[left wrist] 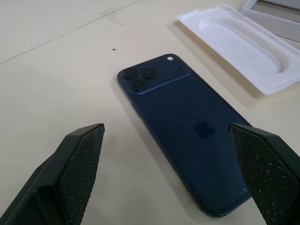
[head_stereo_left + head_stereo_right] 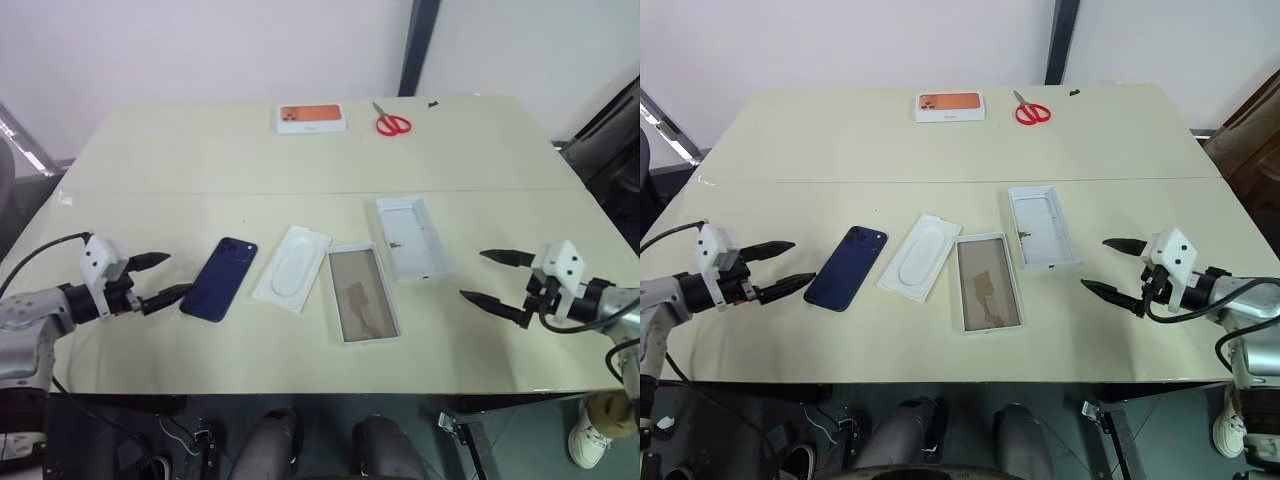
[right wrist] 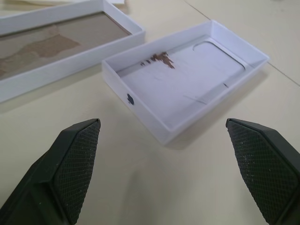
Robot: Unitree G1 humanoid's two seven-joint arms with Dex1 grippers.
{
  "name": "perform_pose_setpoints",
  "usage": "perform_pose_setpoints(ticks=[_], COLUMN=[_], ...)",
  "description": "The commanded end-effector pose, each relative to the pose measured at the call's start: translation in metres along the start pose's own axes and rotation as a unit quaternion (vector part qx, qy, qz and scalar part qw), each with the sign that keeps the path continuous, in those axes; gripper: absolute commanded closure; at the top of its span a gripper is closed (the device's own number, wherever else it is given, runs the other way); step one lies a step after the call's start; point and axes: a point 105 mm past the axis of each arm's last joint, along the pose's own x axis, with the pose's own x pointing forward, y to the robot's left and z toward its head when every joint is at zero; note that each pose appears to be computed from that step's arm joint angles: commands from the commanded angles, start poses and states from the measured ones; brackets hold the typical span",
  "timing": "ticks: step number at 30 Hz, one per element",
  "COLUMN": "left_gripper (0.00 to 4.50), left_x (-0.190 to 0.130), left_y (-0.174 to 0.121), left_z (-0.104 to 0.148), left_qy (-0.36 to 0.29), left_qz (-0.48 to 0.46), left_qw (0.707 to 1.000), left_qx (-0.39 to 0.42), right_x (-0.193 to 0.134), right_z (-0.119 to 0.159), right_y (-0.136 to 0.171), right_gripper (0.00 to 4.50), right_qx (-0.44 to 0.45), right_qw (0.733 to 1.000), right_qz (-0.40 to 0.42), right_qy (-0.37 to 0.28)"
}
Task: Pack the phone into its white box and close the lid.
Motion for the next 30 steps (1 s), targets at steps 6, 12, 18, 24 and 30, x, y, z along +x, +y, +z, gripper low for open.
perform_pose_setpoints(ticks=[6, 12, 18, 24, 30], left_gripper=[0.02, 0.02, 0.02, 0.02, 0.02], left_x=[-0.005, -0.002, 0.0, 0.008, 0.017], left_y=[0.011, 0.006, 0.005, -0.004, -0.017], left_z=[0.022, 0.016, 0.018, 0.011, 0.015], left_qy=[-0.027, -0.011, -0.023, -0.013, -0.018], left_qz=[0.022, 0.006, 0.002, -0.007, -0.024], left_qw=[0.999, 0.999, 0.999, 1.0, 0.999], left_qx=[0.031, 0.03, 0.038, 0.005, -0.041], right_x=[-0.007, -0.007, -0.008, -0.001, 0.005], right_z=[0.011, 0.009, 0.006, 0.011, 0.018], right_y=[-0.01, -0.008, -0.009, -0.008, -0.005], right_gripper=[0.0, 0.0, 0.0, 0.0, 0.0], right_qx=[-0.026, -0.027, -0.024, -0.025, -0.024], right_qw=[0.999, 0.999, 1.0, 1.0, 0.999], right_qz=[-0.016, -0.015, -0.019, -0.009, 0.015], right_qy=[-0.008, -0.006, -0.005, -0.013, -0.015])
